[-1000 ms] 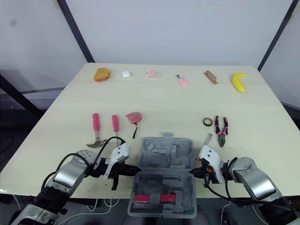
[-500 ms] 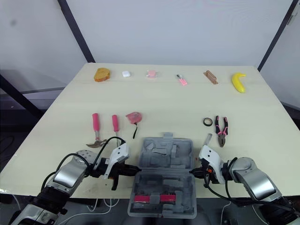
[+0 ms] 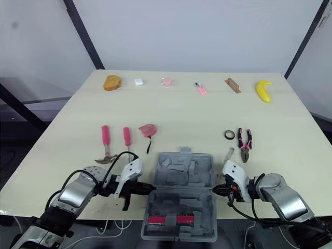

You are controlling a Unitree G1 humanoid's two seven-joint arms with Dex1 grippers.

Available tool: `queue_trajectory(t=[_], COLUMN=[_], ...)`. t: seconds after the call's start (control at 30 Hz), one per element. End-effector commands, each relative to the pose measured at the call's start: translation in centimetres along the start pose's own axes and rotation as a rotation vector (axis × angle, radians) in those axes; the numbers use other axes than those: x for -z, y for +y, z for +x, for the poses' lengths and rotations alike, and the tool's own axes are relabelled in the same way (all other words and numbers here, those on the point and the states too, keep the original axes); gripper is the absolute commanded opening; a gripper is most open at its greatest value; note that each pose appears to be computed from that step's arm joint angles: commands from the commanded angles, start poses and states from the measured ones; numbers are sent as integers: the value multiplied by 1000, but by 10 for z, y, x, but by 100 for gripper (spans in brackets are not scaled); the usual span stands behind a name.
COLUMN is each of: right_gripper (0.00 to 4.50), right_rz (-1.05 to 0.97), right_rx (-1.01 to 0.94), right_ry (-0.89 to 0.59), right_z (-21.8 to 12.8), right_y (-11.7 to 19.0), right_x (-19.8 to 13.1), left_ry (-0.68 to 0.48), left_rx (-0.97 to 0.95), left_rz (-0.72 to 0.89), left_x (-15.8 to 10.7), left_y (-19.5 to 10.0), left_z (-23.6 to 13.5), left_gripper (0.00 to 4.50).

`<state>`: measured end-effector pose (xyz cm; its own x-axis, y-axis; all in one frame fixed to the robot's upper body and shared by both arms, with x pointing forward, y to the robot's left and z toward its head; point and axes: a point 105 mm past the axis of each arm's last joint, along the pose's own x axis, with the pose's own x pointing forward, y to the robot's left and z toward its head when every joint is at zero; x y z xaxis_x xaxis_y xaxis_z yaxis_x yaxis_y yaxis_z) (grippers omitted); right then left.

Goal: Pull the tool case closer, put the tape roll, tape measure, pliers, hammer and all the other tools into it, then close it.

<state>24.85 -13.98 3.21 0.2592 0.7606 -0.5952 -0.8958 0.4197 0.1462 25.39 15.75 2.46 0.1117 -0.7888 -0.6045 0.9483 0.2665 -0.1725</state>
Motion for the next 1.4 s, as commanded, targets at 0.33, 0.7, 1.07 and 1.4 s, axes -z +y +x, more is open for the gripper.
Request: queue_trajectory(t=[0.33,0.7,1.07,1.4], right_gripper=[0,0,0,51], right_rz=[-15,-17,-81,75], right_rx=[35,227,581,734], right_ry=[-32,-191,-456,-466], right_z=[-14,-49,-112,-167], right_y=[-7,-25,-43,-28], right_x=[-6,0,16,69], left_ry=[50,-83,-352,-431], left_rx=[-15,-130,-533,-775], left_rz=[-64,-108,-4,-151], left_x=[21,18,17,47], left_y=[-1,5,14,-3], left_z=[-2,-39,-101,-160], left_gripper=[4,4,4,76])
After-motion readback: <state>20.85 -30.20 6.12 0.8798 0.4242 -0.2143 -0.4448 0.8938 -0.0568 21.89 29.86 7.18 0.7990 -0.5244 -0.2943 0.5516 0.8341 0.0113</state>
